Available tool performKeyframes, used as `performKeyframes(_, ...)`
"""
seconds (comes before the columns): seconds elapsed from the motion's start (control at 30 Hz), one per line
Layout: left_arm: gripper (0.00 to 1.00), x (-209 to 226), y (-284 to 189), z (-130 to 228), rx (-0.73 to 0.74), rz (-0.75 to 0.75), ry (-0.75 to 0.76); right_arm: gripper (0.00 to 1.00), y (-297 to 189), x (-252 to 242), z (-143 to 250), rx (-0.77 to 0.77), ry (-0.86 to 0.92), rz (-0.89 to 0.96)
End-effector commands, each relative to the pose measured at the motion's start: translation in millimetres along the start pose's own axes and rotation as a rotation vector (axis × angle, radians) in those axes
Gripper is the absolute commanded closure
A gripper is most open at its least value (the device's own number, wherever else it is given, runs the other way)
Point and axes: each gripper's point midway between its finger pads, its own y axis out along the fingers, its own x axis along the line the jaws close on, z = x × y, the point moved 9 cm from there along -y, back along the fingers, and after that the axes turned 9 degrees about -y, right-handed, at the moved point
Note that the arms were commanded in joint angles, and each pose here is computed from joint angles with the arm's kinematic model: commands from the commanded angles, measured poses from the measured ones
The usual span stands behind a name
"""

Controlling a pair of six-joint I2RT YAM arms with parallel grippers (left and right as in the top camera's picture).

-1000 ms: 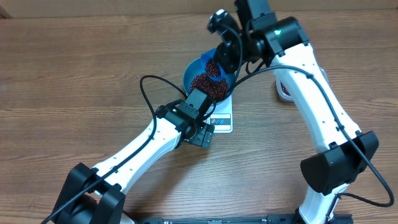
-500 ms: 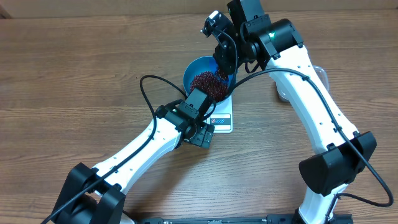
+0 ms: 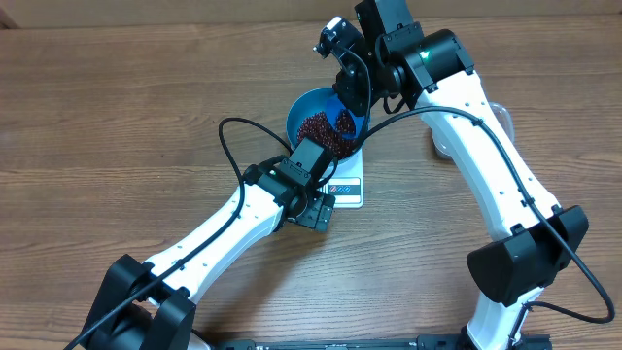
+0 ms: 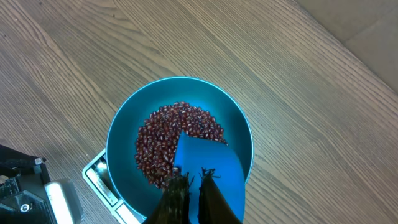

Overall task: Scoop item into bowl and weigh 150g on scale
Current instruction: 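Carry the blue cup over the teal bowl with the right gripper, then tilt the blue cup slowly to trickle beans into the teal bowl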

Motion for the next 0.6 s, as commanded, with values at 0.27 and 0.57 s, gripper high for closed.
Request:
performKeyframes(0.27,0.00,5.0,2.6,0.8,0.003,-0.019,0.010,0.96,-16.7,-3.1,-8.5,-0.056,-0.012,0.031)
performKeyframes(0.57,0.01,5.0,2.6,0.8,0.003,-0.019,0.009,0.96,-16.7,-4.2,-11.7,-0.077,-0.023,0.035)
